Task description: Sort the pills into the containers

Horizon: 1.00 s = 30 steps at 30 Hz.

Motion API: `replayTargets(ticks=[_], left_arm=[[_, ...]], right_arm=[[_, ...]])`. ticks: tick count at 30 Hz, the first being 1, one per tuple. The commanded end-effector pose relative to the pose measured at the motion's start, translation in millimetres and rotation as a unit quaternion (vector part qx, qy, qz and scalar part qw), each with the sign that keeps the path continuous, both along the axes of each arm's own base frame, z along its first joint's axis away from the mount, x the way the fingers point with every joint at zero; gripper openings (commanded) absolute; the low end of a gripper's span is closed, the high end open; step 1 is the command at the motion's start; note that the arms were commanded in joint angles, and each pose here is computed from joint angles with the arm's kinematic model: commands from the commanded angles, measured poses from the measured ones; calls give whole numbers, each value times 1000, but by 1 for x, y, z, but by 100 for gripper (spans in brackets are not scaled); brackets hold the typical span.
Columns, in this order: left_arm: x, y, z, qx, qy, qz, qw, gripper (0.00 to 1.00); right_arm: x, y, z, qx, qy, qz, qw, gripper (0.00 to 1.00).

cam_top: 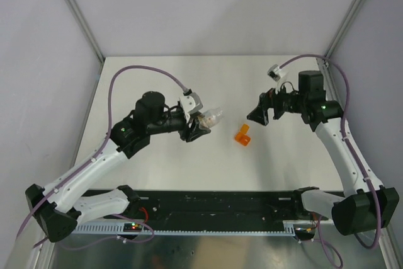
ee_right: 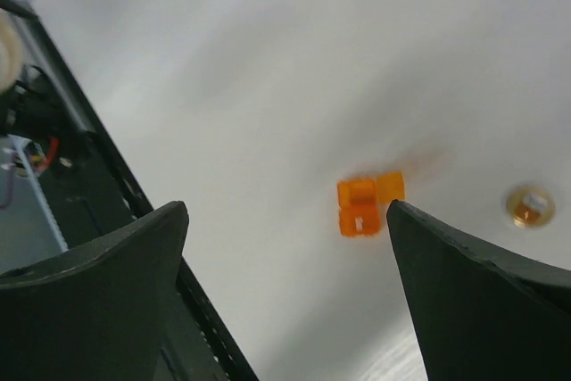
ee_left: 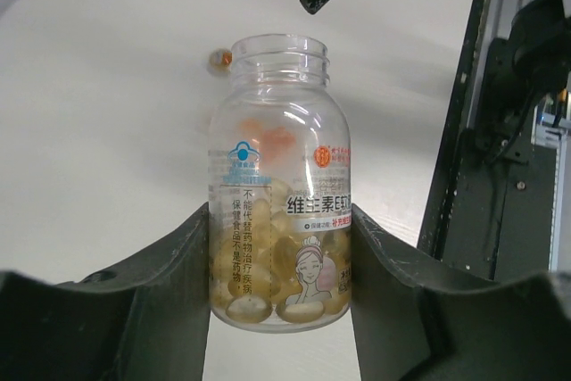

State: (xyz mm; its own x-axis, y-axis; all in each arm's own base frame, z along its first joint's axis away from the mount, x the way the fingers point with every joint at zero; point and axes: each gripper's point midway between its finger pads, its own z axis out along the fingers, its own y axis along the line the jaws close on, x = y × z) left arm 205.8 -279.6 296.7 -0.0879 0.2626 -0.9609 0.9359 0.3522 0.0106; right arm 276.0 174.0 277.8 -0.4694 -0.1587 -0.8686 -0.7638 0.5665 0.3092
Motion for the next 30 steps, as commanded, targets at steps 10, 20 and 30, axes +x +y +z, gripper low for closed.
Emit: replayTargets(ticks=[10, 20, 30], left_arm=[[7, -11, -44, -13, -22, -18, 1000, 0], [22, -21, -96, 30, -3, -23, 999, 0], [44, -41, -136, 53, 23, -30, 998, 0]], right_arm=[[14, -31, -121, -172, 16, -39, 984, 99], [22, -39, -164, -205, 65, -55, 975, 99], [31, -50, -179, -214, 83, -73, 971, 97]])
